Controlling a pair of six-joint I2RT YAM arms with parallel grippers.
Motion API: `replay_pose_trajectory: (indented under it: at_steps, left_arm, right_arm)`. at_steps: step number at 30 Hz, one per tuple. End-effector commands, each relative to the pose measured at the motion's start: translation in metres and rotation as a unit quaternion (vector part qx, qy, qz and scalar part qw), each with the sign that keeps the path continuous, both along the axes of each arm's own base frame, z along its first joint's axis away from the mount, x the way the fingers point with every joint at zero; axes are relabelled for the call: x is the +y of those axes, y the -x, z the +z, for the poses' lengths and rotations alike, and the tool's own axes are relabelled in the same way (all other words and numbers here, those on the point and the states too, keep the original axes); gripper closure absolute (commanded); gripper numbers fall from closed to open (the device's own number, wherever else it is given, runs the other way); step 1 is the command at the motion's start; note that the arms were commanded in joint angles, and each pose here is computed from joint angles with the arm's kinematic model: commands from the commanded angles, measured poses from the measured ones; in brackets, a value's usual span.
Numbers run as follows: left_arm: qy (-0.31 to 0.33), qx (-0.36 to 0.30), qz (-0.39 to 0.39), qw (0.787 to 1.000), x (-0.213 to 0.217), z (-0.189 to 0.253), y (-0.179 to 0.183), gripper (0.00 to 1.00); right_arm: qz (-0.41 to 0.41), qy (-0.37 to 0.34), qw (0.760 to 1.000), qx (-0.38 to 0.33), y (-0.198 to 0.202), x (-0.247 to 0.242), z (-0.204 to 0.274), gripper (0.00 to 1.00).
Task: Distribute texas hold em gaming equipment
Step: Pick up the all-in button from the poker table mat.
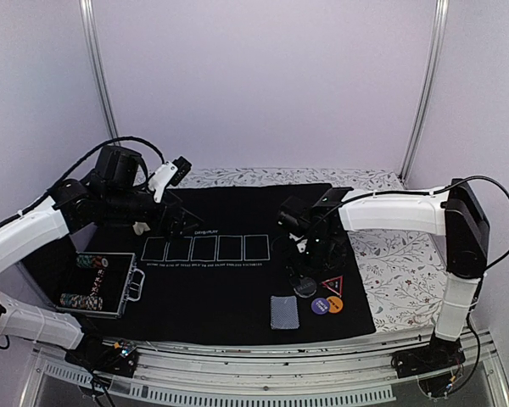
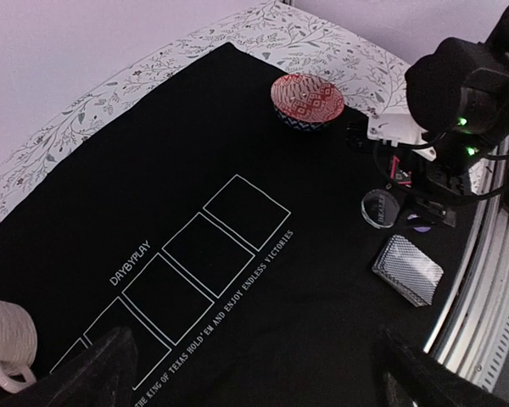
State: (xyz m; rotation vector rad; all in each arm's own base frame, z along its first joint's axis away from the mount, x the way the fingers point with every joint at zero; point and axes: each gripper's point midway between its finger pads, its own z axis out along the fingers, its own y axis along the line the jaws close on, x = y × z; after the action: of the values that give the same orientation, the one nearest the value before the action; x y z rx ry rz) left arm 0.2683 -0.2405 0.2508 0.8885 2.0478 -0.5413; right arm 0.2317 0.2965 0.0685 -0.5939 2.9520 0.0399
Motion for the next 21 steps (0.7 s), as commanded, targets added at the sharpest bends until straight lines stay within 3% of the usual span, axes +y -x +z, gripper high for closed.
replay_pose_trajectory:
  at_steps: [1, 21]
  left_arm:
    - [0.009, -0.025, 0.0, 1.0, -0.001, 0.01, 0.0, 0.02]
    - [0.004, -0.016, -0.003, 1.0, -0.003, 0.0, -0.001, 0.02]
  right_arm:
    - [-0.011, -0.022, 1.0, 0.006, -0.009, 0.021, -0.012, 0.08]
    - [-0.036, 0.035, 0.998, 0.033, -0.005, -0.002, -0.049, 0.26]
